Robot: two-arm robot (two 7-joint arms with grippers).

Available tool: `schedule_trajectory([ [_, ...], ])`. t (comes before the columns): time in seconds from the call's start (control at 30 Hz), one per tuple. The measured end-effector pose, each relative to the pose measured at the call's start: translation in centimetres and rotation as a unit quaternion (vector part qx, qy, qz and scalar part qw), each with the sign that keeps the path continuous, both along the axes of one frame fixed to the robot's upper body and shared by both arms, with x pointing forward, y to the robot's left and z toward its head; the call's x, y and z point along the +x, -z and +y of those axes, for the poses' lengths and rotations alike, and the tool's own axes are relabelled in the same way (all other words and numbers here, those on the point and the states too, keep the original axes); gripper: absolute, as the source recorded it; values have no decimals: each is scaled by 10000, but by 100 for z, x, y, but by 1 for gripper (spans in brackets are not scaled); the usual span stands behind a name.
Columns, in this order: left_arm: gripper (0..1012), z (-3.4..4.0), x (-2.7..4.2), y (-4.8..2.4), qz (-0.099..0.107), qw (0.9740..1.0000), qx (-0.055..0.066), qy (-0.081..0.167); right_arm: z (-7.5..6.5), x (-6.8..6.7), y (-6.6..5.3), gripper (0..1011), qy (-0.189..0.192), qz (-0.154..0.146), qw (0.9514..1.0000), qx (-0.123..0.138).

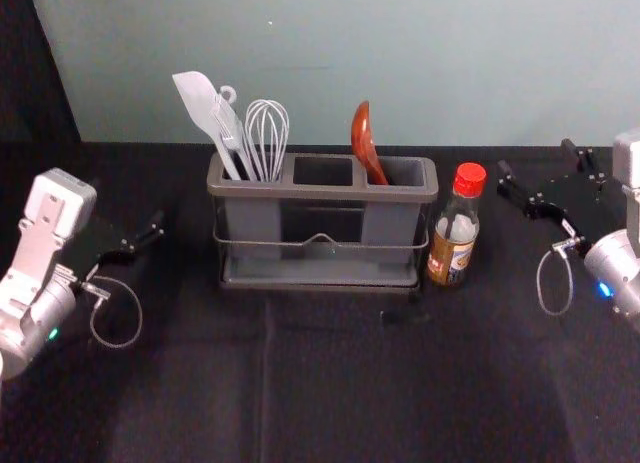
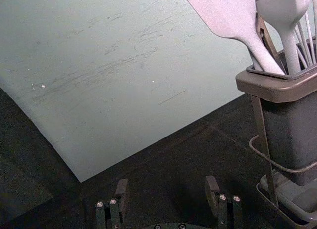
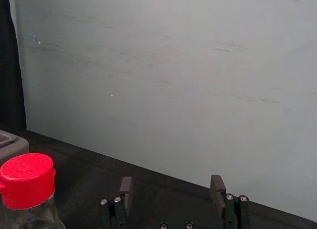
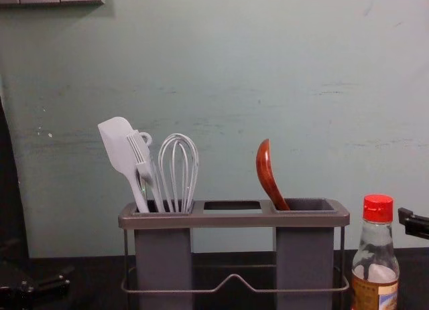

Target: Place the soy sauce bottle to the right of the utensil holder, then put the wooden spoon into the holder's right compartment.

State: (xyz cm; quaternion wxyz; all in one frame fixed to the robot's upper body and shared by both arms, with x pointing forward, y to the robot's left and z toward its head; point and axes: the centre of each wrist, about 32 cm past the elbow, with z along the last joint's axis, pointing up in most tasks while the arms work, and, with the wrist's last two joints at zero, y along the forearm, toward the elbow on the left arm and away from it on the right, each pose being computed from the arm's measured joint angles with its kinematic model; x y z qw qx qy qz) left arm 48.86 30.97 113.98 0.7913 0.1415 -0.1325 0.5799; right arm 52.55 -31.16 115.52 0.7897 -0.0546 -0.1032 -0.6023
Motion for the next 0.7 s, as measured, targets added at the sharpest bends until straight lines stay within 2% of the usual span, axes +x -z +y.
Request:
schedule_trajectory([
  [0.7,1000,0,0,0,0,10000,0,0,-3,-2,-4,1002,5,-8,10000,0],
])
